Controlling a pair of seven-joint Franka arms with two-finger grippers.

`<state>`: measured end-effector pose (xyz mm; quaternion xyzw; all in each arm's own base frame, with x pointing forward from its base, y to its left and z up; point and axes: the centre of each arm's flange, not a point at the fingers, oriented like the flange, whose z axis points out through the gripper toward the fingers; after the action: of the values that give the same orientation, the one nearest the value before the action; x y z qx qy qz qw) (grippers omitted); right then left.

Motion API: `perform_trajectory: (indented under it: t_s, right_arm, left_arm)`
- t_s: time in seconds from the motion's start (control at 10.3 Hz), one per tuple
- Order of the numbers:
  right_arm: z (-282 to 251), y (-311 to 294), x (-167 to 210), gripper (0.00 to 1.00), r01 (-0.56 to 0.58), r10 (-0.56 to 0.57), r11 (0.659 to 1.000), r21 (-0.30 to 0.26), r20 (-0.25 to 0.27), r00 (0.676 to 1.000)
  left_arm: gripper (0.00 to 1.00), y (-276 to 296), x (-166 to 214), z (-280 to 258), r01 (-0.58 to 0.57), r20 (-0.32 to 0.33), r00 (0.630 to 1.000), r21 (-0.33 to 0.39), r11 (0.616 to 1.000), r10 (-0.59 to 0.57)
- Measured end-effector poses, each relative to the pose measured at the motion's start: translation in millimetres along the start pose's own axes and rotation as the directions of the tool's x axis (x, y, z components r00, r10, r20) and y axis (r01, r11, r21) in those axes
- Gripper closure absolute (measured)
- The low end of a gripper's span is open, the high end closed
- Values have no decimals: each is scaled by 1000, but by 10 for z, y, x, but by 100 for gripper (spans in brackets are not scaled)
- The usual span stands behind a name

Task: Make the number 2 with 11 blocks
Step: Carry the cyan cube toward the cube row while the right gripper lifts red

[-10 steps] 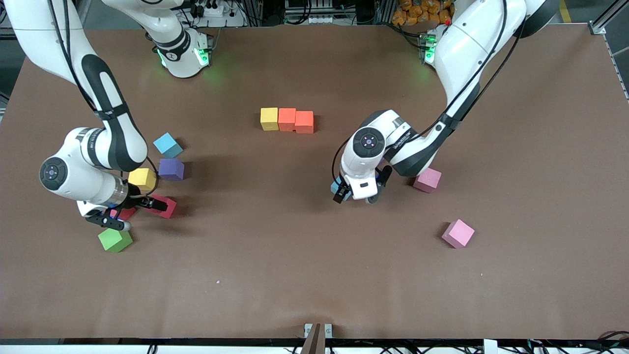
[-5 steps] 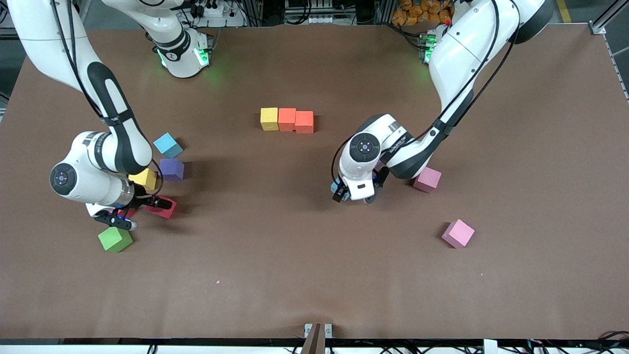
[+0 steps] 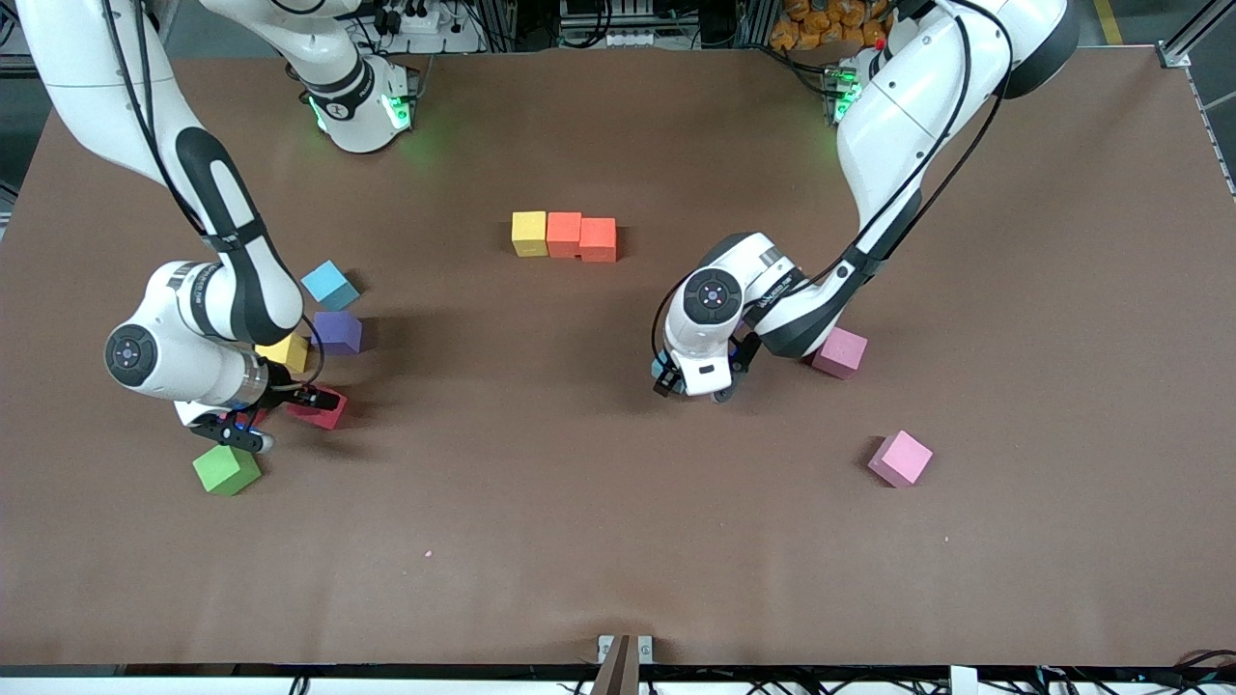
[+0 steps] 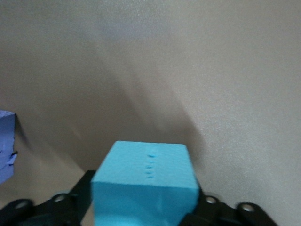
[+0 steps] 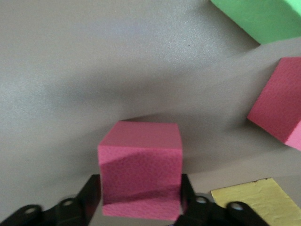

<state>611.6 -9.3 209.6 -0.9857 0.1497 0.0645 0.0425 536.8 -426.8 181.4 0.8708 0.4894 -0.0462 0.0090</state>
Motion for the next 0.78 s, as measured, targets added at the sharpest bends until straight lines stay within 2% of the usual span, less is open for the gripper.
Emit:
perform_trajectory:
  t_s: [0.1,0.29,0.39,0.59,0.78]
  right_arm:
    - [-37,-33,20,44,5,-5,1000,2,-9,1000]
    - [-149,-212,48,47,38,-38,999,3,-15,999]
    - [-237,-360,40,50,66,-66,998,-4,1,998]
    - [-426,-702,-76,50,136,-135,991,-10,38,990]
    - [-536,-1326,-427,50,239,-237,971,-20,66,969]
  left_arm:
    - [39,15,-4,-19,-12,-6,1000,-7,1000,12]
    - [41,41,-156,-73,-100,-57,994,-36,994,98]
    - [41,18,-394,-79,-176,-89,981,-45,983,172]
    - [41,-67,-866,-67,-366,-116,926,-37,930,359]
    - [41,-135,-1187,-129,-536,-100,842,-36,843,531]
